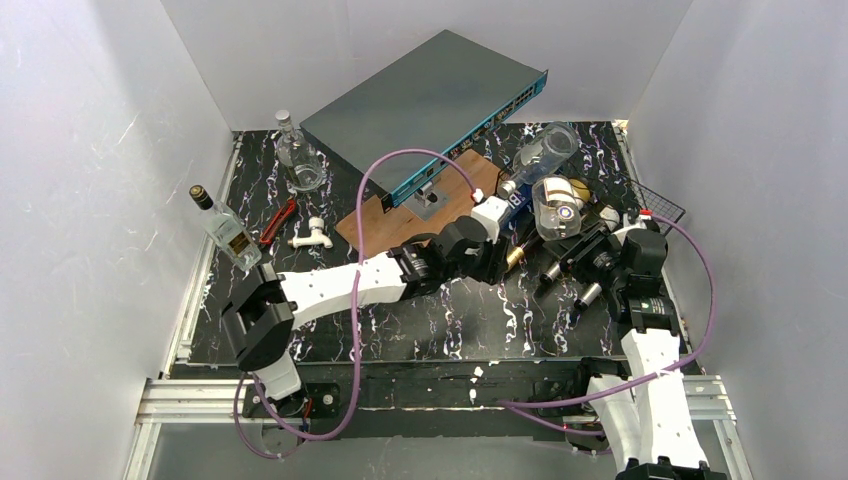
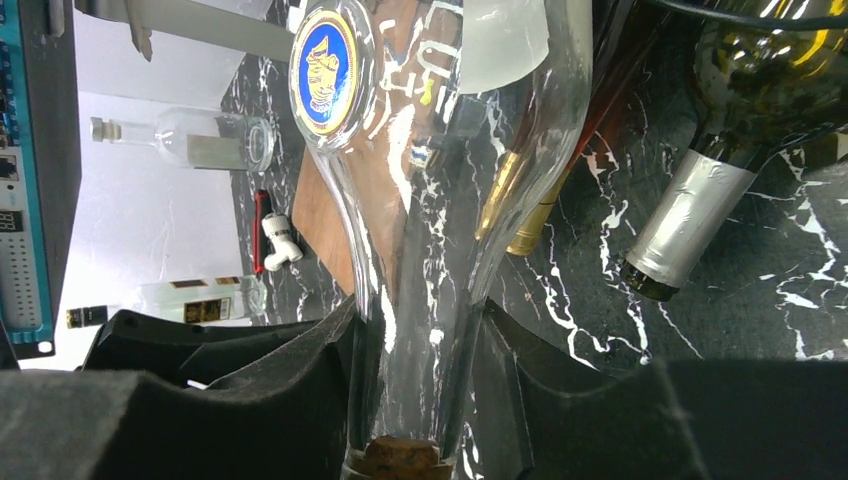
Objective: Take the wine bottle off the wine rack
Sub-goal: Pick up the wine bottle from the wine rack.
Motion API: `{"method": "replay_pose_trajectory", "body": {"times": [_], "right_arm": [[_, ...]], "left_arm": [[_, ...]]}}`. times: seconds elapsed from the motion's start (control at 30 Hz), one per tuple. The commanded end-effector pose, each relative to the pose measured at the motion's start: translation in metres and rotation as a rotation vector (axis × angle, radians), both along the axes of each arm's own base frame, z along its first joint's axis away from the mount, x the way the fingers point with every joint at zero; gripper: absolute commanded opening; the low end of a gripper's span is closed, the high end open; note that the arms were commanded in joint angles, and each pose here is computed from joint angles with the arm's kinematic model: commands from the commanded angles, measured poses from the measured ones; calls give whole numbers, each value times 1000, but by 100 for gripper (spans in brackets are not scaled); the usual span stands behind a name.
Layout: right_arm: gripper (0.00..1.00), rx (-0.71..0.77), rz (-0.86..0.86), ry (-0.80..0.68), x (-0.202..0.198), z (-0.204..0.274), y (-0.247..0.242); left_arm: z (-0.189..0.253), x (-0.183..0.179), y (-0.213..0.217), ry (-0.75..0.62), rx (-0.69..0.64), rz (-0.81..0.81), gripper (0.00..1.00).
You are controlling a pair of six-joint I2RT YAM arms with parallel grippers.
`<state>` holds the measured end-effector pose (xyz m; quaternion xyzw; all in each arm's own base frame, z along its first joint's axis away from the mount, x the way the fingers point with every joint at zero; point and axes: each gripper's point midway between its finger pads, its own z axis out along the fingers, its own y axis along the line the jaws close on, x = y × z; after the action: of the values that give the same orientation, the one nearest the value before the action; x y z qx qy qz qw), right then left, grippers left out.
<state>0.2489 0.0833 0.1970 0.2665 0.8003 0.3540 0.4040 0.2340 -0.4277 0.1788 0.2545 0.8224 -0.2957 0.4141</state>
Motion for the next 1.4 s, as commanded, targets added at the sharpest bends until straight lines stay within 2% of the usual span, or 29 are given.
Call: {"method": "replay_pose_trajectory", "body": {"times": [0.0,0.13,0.4,0.63,1.2,1.37], "right_arm": [[1,-81,-22,-166,13,30,-10],[1,-147,-49,-170,13,33,-19],[1,-182,-39,-192,5,34,-21],[1,-206,-35,-225,2,39,-22],[2,-332,-23,-181,11,19,-34],[22,-358,14,-199,12,18,-32]], "left_arm": [[22,15,-12,-76,-20,23,42],[19,19,-22,-105,5,-15,41],[9,31,-36,-230,101,-120,37],[11,50,-63,-322,80,-130,33],[-1,79,-99,-308,12,-146,33],[-9,82,-100,-283,-3,-133,33]]}}
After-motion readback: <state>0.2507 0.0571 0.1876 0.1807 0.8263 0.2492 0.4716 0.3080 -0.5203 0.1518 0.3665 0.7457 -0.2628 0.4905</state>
